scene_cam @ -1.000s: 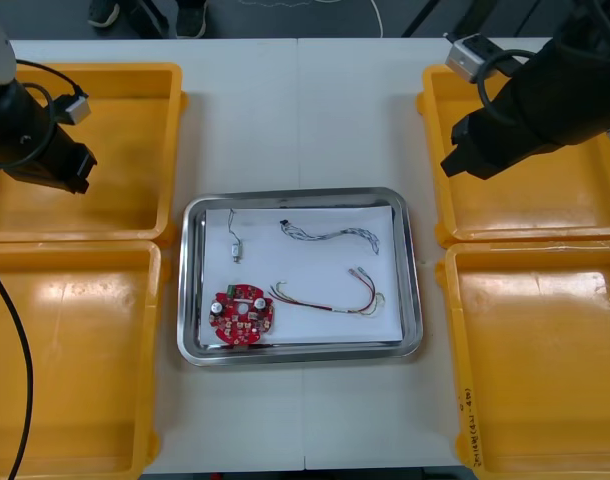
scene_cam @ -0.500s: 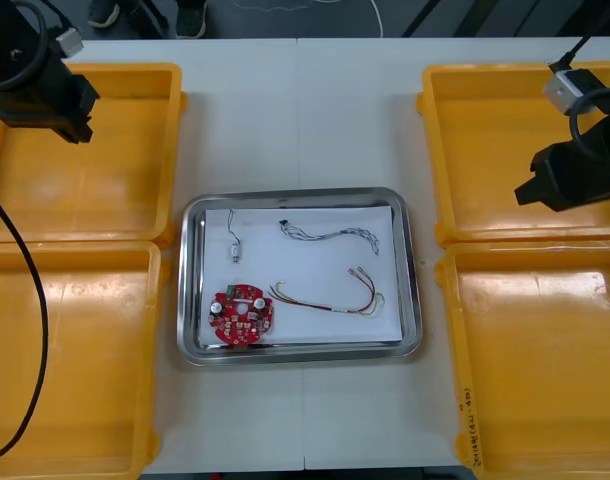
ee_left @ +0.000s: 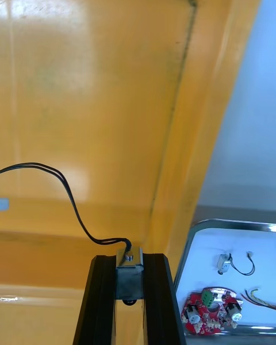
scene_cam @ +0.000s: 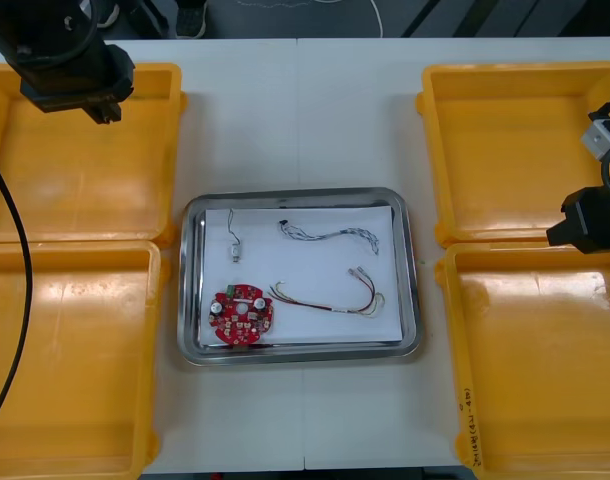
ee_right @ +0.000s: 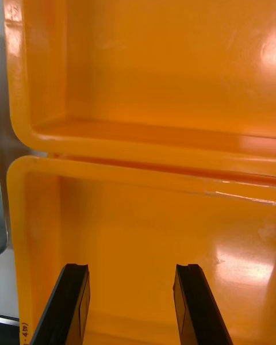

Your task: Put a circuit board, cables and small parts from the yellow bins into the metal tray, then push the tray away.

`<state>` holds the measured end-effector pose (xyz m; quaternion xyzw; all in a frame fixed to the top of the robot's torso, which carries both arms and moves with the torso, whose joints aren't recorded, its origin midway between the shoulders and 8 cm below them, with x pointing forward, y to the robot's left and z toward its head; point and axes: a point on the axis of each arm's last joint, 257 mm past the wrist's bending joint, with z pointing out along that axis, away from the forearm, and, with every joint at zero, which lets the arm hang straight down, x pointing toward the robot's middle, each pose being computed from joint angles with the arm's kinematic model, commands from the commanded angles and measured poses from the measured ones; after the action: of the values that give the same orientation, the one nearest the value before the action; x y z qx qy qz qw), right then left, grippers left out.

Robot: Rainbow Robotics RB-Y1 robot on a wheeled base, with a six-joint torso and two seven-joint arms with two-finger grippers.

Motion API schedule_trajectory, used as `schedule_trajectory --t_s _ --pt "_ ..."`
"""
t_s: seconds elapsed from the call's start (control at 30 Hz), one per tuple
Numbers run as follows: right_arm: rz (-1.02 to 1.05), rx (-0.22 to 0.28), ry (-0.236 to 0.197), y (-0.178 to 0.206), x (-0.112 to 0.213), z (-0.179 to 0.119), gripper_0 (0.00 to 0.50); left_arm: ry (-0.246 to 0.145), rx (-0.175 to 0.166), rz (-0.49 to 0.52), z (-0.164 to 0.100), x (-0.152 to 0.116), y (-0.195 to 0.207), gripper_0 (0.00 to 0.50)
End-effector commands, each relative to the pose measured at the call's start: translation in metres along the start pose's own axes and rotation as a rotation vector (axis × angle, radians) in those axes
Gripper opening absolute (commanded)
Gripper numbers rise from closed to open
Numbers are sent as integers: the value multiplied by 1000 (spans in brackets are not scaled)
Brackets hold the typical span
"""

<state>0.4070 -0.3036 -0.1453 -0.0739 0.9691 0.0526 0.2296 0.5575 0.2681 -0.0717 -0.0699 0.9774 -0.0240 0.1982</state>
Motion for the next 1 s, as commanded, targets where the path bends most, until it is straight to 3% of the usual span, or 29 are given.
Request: schedule_trajectory --t_s 0.03,0.13,0.27,0.53,1.0 --pt "24 85 -19 -23 11 -12 428 -90 51 -49 -19 2 -42 0" --pt "58 85 -5 -24 18 -9 427 -108 74 -61 -14 16 -52 0" --pt "127 80 8 -22 26 -6 428 -112 78 -48 -7 31 -62 0" --pt "184 74 35 -20 39 1 428 -43 91 -53 8 70 -101 0" --pt "213 52 36 -11 43 9 426 17 118 -22 23 118 -156 0"
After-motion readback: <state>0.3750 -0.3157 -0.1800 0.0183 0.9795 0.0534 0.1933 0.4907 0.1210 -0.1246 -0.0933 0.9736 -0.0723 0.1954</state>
